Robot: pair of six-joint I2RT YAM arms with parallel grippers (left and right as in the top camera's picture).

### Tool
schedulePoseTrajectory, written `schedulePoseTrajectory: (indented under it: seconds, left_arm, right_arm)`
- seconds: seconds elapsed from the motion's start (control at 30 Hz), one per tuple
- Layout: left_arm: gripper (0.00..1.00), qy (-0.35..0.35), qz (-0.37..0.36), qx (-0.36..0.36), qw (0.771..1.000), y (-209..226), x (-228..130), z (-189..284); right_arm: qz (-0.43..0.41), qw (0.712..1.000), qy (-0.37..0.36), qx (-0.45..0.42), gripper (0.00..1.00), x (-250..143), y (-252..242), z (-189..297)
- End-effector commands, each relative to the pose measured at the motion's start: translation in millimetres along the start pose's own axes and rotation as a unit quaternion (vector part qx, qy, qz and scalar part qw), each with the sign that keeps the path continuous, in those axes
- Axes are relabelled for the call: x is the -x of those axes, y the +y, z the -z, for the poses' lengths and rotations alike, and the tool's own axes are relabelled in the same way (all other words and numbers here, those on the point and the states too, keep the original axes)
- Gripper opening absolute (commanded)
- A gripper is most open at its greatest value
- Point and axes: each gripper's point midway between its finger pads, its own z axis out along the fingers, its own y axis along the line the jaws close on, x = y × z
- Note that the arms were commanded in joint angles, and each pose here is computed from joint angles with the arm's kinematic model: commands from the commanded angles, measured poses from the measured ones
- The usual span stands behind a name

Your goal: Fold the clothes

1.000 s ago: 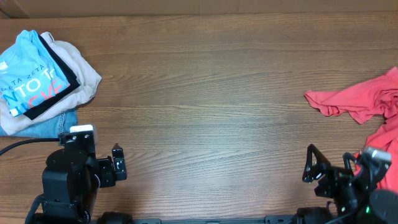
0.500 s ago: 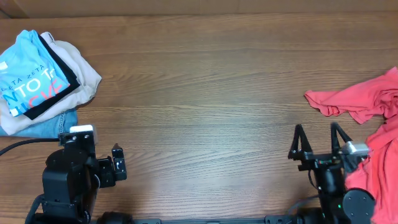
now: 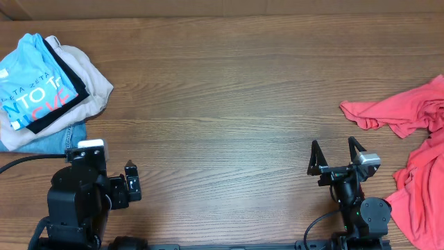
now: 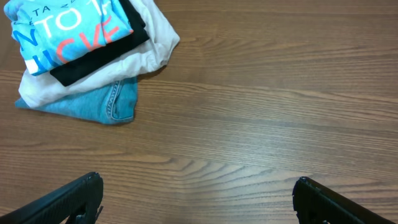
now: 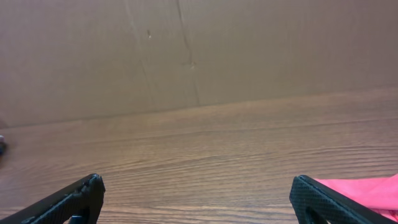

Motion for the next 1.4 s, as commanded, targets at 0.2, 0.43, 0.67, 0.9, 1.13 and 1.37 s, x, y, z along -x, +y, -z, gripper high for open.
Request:
schedulePoseTrajectory:
  seconds: [0.2,0.43,0.67,0.9,1.13,1.37]
  left_arm:
    - [1.0,-0.004,0.005,0.005,1.0,2,1,1]
    - [1.0,-0.004,0.005,0.005,1.0,2,1,1]
    - [1.0,-0.004,0.005,0.005,1.0,2,1,1]
    - [1.0,-0.004,0.005,0.005,1.0,2,1,1]
    - [1.0,0.007,-0.006,0.008,1.0,3,-6,1]
    - [1.0,0.027,-0.011,0.012,1.0,7,-35,-5]
  right_arm:
    - [0.003,1.0,0.0,-0.001,1.0,-2,0,0]
    - [0.003,1.0,0.0,-0.001,1.0,-2,0,0]
    - [0.003,1.0,0.0,-0.001,1.0,-2,0,0]
    - [0.003,1.0,0.0,-0.001,1.0,-3,0,0]
    - [0.003,1.0,0.0,-0.001,1.0,-2,0,0]
    - [0.003,1.0,0.0,-0.001,1.0,-2,0,0]
